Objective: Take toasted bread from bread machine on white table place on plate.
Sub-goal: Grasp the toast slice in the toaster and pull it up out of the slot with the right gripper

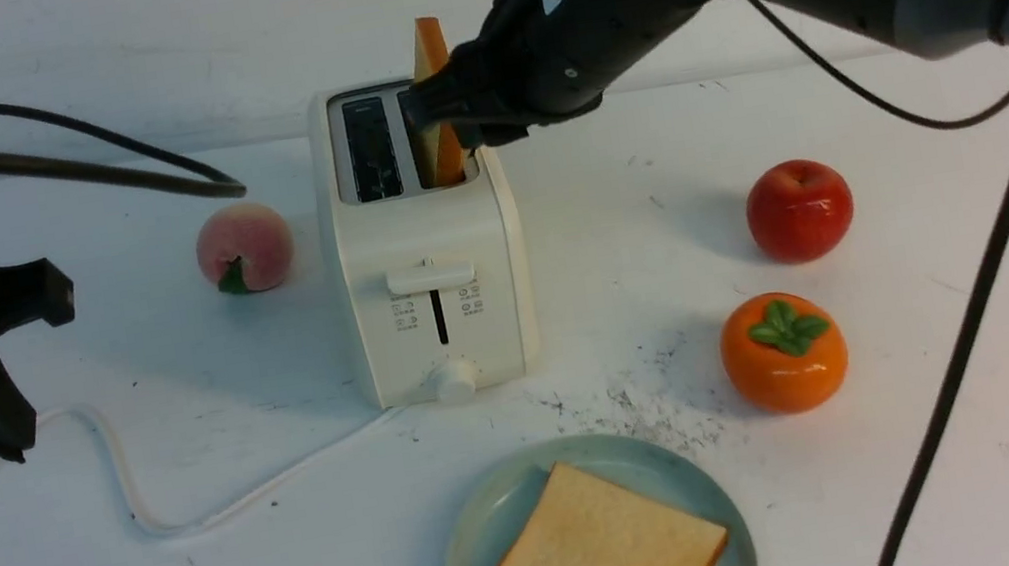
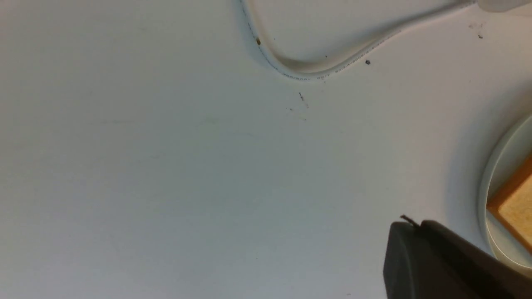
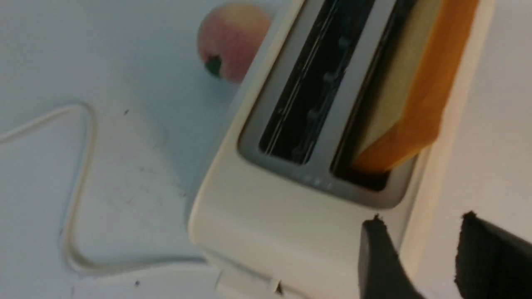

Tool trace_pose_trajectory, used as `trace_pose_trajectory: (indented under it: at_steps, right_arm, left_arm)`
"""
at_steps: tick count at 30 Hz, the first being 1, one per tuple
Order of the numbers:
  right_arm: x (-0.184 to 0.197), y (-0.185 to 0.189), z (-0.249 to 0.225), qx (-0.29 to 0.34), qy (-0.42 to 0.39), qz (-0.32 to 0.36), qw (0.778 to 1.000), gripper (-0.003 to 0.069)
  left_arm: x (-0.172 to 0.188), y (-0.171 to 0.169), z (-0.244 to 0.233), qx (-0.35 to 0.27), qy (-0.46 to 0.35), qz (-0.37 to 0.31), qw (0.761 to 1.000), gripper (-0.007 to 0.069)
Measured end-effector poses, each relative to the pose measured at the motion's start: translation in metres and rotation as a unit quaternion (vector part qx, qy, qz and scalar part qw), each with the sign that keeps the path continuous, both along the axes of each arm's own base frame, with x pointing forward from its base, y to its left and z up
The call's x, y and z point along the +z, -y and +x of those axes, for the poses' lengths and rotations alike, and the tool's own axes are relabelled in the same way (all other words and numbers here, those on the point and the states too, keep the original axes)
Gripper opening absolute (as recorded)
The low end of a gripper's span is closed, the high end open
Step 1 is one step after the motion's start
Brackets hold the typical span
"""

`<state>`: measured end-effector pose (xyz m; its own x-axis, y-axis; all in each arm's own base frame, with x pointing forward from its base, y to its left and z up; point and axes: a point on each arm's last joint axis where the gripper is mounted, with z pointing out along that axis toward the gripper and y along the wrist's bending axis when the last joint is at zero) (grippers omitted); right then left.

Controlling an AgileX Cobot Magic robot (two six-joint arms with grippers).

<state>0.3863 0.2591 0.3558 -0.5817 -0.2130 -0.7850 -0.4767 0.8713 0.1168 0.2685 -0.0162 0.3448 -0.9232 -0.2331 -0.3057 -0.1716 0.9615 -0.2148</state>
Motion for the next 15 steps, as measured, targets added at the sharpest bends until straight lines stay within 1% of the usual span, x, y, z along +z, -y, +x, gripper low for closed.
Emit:
trace_pose_trajectory:
  at_steps: [2,3,4,5,8,13,15]
  right_arm:
    - [0.000,-0.001,0.004,-0.015,0.012,0.015,1.000,0.0370]
    - [0.000,-0.001,0.004,-0.016,0.013,0.017,1.000,0.0375]
    - [-0.002,-0.003,0.009,-0.022,0.021,0.030,0.999,0.0406]
    - [-0.005,-0.005,0.011,-0.025,0.023,0.037,0.999,0.0415]
    - [-0.014,-0.011,0.018,-0.028,0.030,0.050,0.998,0.0424]
    - [-0.034,-0.018,0.028,-0.028,0.030,0.051,0.998,0.0425]
    - [-0.041,-0.020,0.032,-0.028,0.030,0.051,0.998,0.0413]
  left_arm:
    - [0.000,0.000,0.000,0.000,0.002,0.000,1.000,-0.0014]
    - [0.000,0.000,0.000,0.000,0.002,0.000,1.000,-0.0014]
    - [0.000,0.000,0.000,0.000,0.003,0.000,1.000,-0.0014]
    - [0.000,0.000,0.000,0.000,0.003,0.000,1.000,-0.0014]
    - [0.000,0.000,0.000,0.000,0.003,0.000,1.000,-0.0013]
    - [0.000,0.000,0.000,0.000,0.002,0.000,1.000,-0.0013]
    - [0.000,0.000,0.000,0.000,0.001,0.000,1.000,-0.0013]
